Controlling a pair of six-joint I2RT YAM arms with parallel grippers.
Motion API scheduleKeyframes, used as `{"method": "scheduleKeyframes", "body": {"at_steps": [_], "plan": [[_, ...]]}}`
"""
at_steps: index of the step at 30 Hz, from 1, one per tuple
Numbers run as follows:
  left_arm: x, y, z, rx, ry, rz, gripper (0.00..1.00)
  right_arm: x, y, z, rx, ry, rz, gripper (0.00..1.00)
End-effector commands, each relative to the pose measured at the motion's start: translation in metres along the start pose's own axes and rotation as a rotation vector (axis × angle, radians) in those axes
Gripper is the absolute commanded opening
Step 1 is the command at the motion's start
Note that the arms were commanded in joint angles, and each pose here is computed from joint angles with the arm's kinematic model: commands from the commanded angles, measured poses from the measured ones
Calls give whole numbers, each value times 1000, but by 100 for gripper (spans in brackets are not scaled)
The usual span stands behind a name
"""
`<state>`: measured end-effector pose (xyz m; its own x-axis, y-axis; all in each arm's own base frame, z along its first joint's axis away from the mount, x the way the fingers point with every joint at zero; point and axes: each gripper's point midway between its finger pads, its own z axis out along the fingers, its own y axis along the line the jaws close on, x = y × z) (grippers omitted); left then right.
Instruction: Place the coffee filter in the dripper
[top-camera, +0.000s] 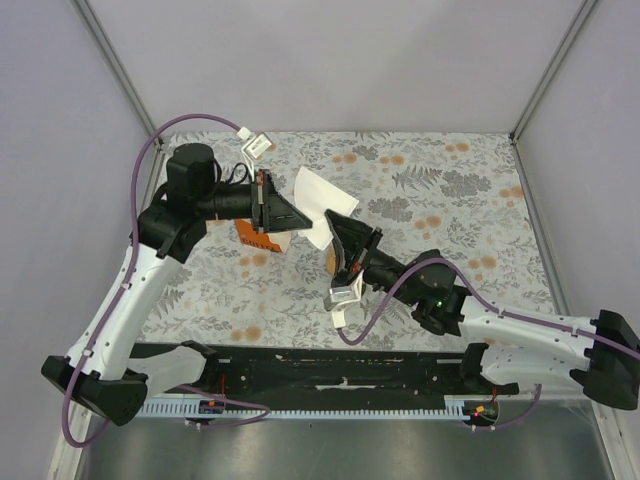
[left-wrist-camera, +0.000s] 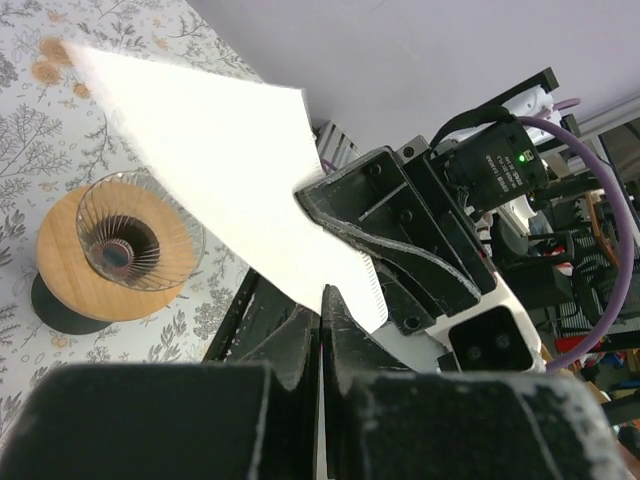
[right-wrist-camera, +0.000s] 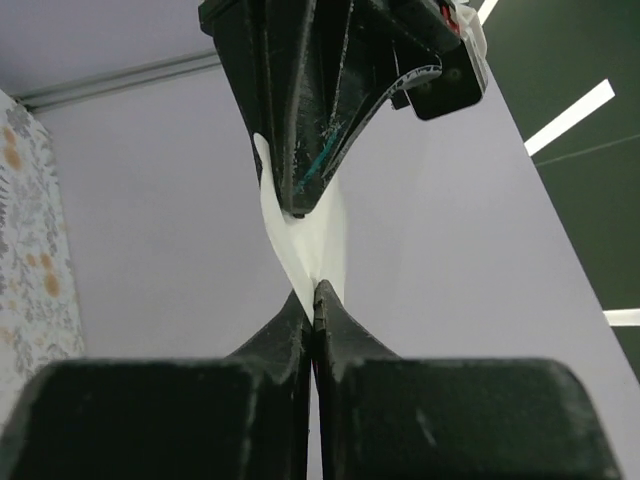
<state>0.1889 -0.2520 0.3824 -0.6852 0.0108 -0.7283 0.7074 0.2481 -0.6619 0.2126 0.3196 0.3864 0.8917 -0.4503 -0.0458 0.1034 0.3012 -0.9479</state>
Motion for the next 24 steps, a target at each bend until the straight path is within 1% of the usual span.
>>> {"method": "scheduleKeyframes", "body": {"at_steps": [1,2,3,4,6,7,8,11,12,15,16,17,19,21,24], "plan": [[-4,-12,-3,46,-12,29,3,0,-49,-5,130,6,122,0],[-5,-13,-4,45,-16,46,13,1,-46,-7,110,10,157,0],[-7,-13,-5,38,-20,66,26,1,-46,-9,95,10,206,0],[-10,-15,-7,33,-26,98,43,2,-37,-10,48,20,248,0],[-17,-17,-14,6,-36,176,68,4,-30,-15,-24,36,381,0],[-20,-19,-17,-12,-39,226,76,6,-27,-18,-57,47,435,0],[-23,-21,-22,-31,-43,276,83,4,-26,-21,-86,32,496,0],[-37,-32,-38,-93,-65,498,86,0,-13,-31,-201,4,671,0],[-41,-38,-45,-102,-73,607,86,-4,-10,-35,-248,-14,727,0],[-40,-54,-63,-104,-78,899,86,-22,-6,-43,-397,-92,904,0],[-37,-56,-68,-106,-67,999,84,-29,-7,-45,-446,-119,958,0],[-34,-57,-71,-110,-53,1055,83,-35,-6,-46,-494,-138,1015,0],[-29,-51,-76,-142,-16,1119,77,-46,-10,-44,-581,-189,1118,0],[-19,-45,-77,-138,33,1127,74,-54,-11,-38,-669,-202,1220,0],[-9,-43,-74,-113,70,1114,72,-54,-9,-23,-740,-167,1342,0]]}}
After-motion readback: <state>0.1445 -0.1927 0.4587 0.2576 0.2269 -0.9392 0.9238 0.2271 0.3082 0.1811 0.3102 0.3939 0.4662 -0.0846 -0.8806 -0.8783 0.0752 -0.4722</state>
